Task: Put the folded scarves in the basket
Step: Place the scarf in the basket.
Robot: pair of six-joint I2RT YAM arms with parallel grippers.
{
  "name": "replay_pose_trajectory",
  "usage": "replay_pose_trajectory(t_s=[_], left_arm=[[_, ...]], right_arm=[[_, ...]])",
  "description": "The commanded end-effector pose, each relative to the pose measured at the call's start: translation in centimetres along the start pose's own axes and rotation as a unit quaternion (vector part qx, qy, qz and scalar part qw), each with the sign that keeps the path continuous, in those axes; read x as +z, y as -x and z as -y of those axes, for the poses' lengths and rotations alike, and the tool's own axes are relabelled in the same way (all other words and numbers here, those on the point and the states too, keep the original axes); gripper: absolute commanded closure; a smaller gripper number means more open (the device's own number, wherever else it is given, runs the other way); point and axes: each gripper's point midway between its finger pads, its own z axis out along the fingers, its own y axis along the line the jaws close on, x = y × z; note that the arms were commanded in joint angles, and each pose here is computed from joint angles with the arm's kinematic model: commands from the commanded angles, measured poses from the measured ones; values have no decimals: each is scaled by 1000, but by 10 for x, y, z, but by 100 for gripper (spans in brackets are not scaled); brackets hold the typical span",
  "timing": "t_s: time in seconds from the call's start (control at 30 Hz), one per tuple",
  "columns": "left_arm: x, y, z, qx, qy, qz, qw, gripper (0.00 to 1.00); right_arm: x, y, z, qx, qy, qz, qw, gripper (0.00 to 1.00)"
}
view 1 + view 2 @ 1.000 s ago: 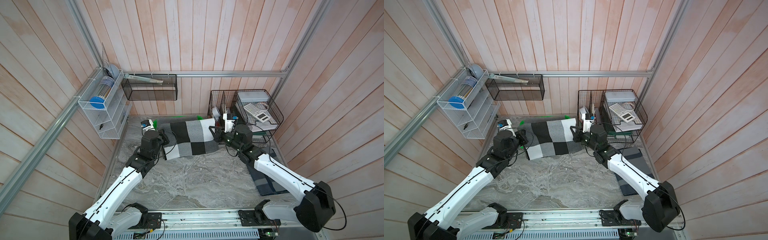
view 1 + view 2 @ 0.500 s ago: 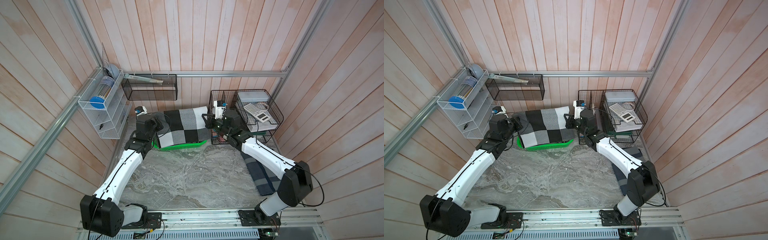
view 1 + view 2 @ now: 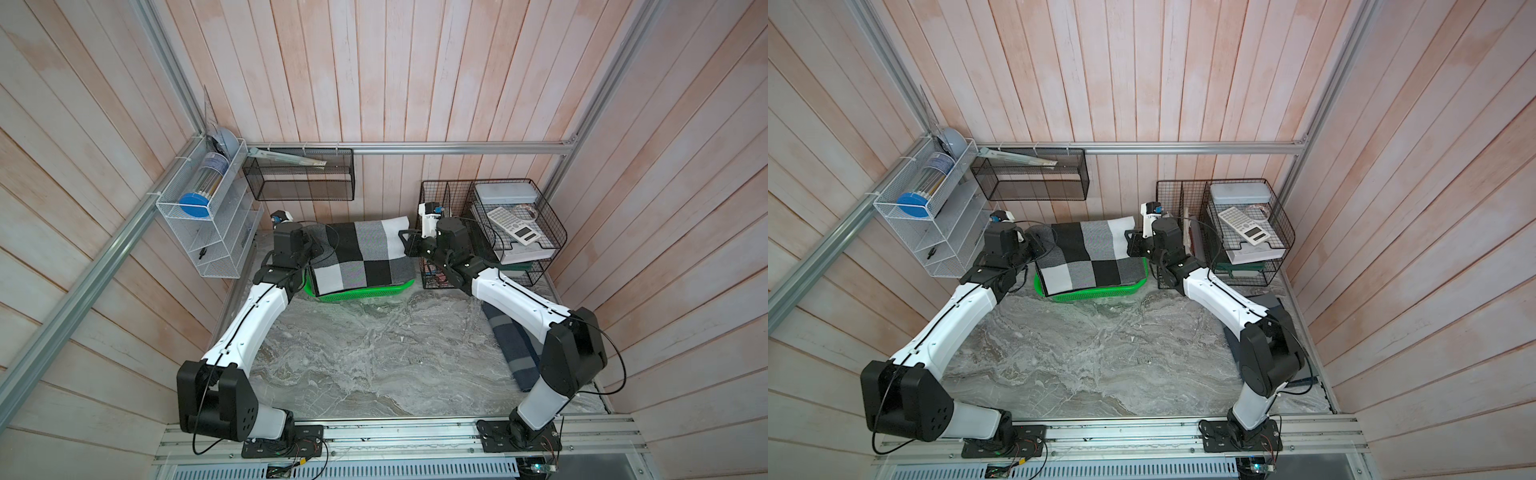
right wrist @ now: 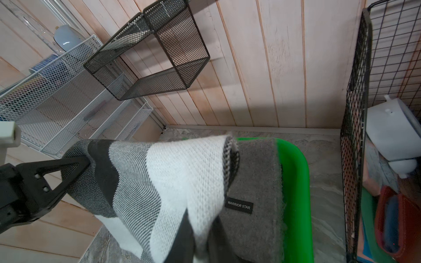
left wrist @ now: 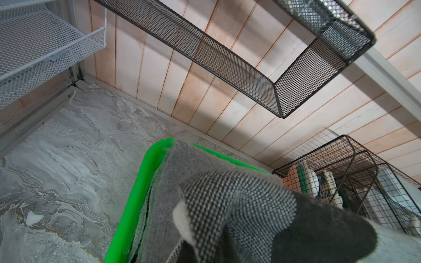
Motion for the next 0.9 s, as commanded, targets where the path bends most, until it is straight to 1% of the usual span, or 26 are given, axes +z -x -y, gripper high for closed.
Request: replay_pose_trajectory(t_s=[0.0,0.2,0.43,0.53,0.63,0.87], left_arm=[[3,39,-11,-8,27,59,998,100],[23,46,-12,-7,31,63,997,100],[52,36,-18,-4,46,40,998,100],[59,41,-17,-9,44,41,998,100],[68,40,-14,-9,38,35,999,100],[81,33,-19,-8,50,23,998,100]], right_arm=[[2,23,21,7,-34,29,999,100],[16,20,37,15,-50,21,998,100],[28,22,52,17,-62,21,998,100],[32,22,56,15,-65,21,998,100],[37,21,58,13,-67,18,997,100],[48,22,60,12,-67,9,998,100]])
